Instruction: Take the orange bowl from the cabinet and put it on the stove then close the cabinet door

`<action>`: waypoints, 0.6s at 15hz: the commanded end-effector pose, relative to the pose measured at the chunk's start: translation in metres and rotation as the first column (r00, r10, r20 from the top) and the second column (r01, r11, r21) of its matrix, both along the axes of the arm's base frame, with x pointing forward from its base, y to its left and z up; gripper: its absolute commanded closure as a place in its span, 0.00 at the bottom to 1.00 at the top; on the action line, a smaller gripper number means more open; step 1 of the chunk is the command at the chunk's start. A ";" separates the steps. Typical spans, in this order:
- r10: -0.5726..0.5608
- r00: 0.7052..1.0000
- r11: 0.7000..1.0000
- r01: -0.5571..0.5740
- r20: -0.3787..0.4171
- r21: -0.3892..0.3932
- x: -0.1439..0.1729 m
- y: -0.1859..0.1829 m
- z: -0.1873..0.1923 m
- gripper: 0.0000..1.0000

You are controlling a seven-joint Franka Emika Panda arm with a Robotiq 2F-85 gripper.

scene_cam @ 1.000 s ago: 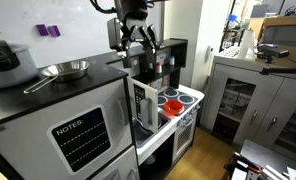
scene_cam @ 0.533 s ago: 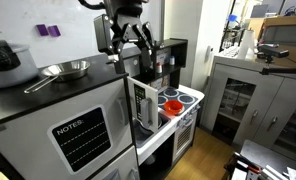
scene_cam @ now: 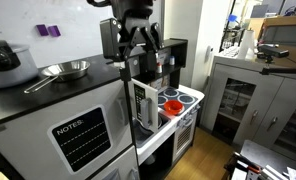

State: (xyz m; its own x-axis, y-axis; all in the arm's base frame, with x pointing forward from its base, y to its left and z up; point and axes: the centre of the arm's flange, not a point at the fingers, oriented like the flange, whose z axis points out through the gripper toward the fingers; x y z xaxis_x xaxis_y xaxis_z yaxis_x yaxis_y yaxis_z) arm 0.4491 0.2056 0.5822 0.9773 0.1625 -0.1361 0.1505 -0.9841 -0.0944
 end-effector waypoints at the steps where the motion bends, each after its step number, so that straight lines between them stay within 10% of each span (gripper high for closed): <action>1: -0.012 0.997 1.000 0.013 0.075 -0.019 -0.012 -0.002 -0.018 0.00; 9: 0.018 0.987 0.998 -0.008 0.163 -0.062 -0.018 0.004 -0.033 0.00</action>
